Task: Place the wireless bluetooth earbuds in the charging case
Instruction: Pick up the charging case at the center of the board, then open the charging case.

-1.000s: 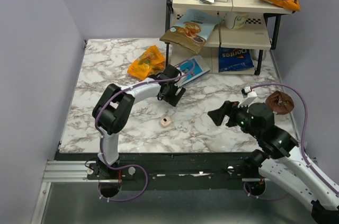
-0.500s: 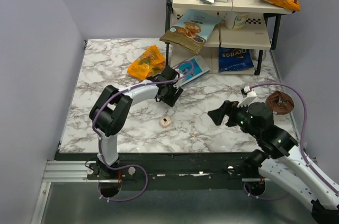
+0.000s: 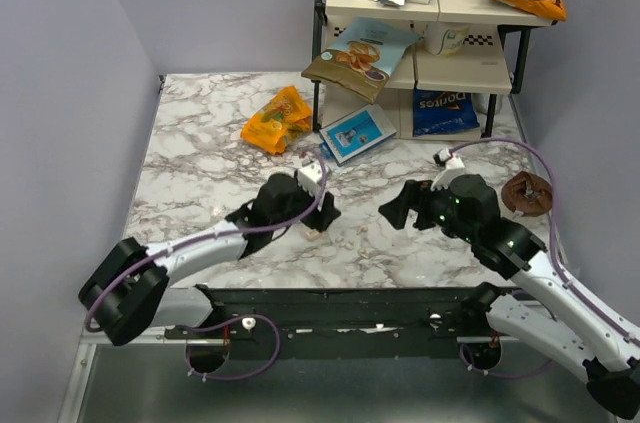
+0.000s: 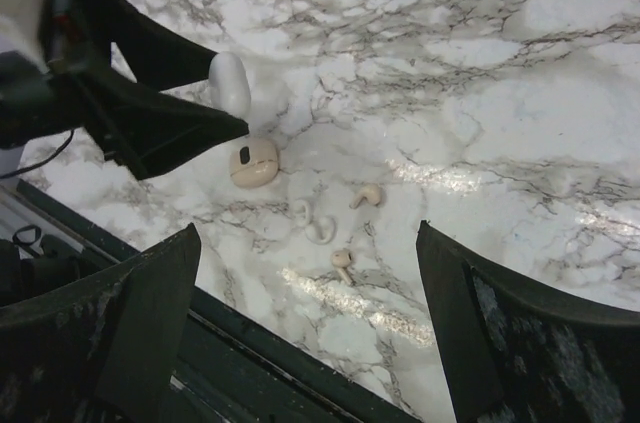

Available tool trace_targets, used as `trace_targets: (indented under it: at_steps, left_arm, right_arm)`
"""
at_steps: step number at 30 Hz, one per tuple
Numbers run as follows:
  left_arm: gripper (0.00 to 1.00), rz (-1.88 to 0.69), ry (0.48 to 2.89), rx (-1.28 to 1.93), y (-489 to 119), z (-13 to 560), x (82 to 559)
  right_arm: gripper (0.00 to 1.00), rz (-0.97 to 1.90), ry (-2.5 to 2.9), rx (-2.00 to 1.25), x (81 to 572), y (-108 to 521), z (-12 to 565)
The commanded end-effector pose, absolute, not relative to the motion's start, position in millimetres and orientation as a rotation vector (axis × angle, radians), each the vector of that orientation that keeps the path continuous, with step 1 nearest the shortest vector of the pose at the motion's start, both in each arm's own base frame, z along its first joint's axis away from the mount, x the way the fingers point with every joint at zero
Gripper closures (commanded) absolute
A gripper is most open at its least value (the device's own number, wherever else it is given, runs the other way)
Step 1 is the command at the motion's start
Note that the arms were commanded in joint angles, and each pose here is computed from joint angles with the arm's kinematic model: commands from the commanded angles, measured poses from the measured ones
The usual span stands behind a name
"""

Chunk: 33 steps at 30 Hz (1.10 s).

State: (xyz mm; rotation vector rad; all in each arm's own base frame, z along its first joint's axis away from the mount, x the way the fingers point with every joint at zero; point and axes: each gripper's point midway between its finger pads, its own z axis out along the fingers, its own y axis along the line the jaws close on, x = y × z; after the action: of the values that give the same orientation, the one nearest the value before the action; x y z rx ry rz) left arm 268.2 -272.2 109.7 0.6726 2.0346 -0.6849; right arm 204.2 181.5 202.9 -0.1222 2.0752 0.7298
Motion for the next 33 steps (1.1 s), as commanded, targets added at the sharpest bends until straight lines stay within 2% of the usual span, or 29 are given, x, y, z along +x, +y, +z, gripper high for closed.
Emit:
trace_targets:
  at_steps: [1,7,17,33]
  left_arm:
    - [1.0,-0.787,1.527,0.686,-304,176,232]
    - [1.0,-0.699,1.432,0.746,-316,177,201]
    - [1.0,-0.624,1.392,0.859,-325,161,168]
    - [1.0,-0.62,1.358,0.795,-307,172,158]
  right_arm:
    - [0.02,0.893,2.074,-0.323,197,218,221]
    - [0.02,1.025,2.017,-0.521,183,240,227]
    - [0.05,0.899,2.164,-0.591,188,243,193]
    - [0.09,0.966,2.204,-0.722,177,270,186]
